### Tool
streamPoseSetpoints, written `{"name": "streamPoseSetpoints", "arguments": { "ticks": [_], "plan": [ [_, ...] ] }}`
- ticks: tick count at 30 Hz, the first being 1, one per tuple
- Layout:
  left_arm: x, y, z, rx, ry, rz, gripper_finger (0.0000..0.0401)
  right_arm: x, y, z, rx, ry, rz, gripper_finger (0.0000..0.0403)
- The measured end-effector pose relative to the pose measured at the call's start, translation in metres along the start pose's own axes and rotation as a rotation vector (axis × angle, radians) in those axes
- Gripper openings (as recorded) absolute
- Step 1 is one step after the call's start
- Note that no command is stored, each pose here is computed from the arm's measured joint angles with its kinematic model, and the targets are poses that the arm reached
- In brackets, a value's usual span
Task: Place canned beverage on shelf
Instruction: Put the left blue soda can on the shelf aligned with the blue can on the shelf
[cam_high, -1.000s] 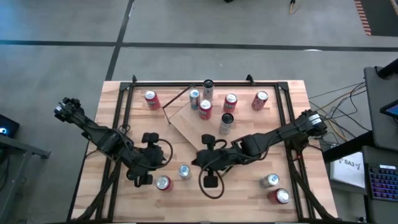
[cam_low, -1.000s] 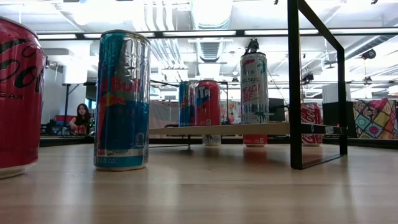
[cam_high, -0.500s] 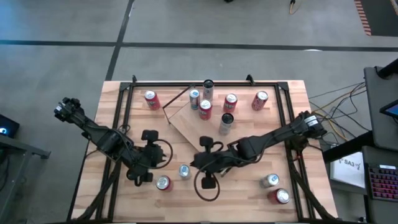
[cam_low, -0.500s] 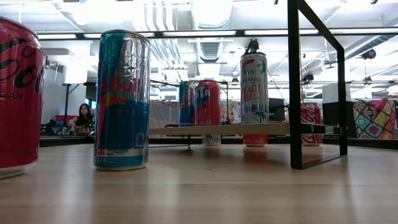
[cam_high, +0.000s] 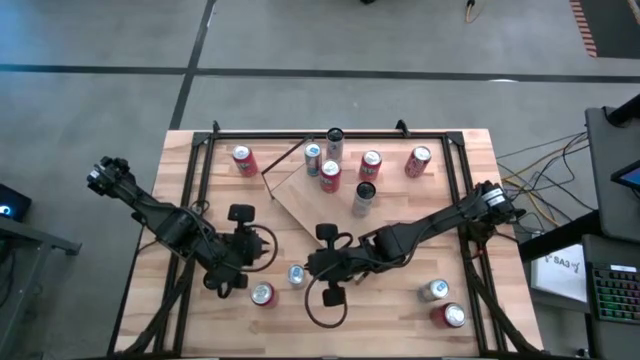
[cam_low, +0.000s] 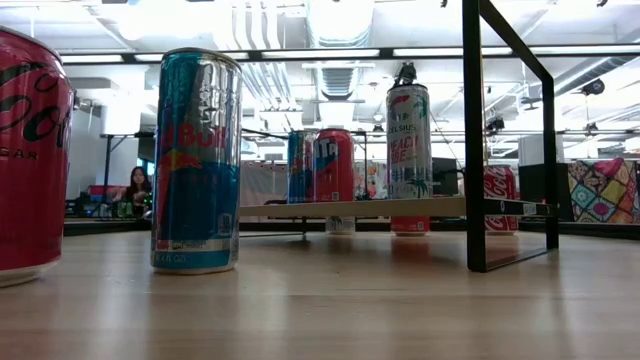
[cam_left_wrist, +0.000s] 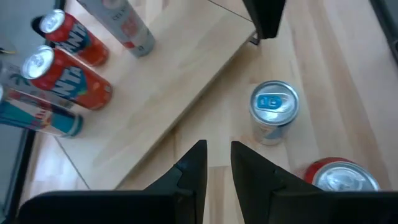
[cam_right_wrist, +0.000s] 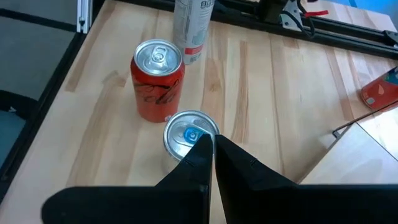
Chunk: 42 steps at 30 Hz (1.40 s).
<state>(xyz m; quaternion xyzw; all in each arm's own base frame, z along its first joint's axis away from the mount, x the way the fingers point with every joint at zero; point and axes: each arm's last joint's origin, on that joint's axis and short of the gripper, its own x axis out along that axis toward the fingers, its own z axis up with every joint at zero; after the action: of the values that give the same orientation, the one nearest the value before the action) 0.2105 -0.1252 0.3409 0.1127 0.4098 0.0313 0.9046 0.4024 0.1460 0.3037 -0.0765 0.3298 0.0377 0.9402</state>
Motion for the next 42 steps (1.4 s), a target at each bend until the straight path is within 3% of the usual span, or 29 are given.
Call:
{"name": "streamPoseSetpoints", "arguments": {
  "ticks": [4,9,19,25,31,42],
  "plan": [
    [0.0,0.001,0.0,0.003,-0.006,0.023,0.0057,0.0,-0.001,0.003,0.024,-0.031,-0.001,0.002],
    [0.0,0.001,0.0,0.007,-0.006,0.024,0.0057,0.001,-0.002,0.003,0.01,-0.032,-0.002,0.0068],
    [0.0,0.001,0.0,0.007,-0.006,0.024,0.0057,0.011,0.001,-0.001,0.038,-0.01,-0.003,0.0251],
    [0.0,0.001,0.0,0.007,-0.006,0.024,0.0057,0.027,0.002,-0.007,0.033,0.008,-0.008,0.0327],
    [0.001,0.0,0.0,0.007,-0.007,0.025,0.0057,0.048,0.002,-0.015,0.038,0.024,-0.01,0.0359],
    [0.002,0.0,-0.002,0.001,0.001,0.028,0.0057,0.073,-0.007,-0.026,0.1,0.073,0.063,0.0361]
  ]
}}
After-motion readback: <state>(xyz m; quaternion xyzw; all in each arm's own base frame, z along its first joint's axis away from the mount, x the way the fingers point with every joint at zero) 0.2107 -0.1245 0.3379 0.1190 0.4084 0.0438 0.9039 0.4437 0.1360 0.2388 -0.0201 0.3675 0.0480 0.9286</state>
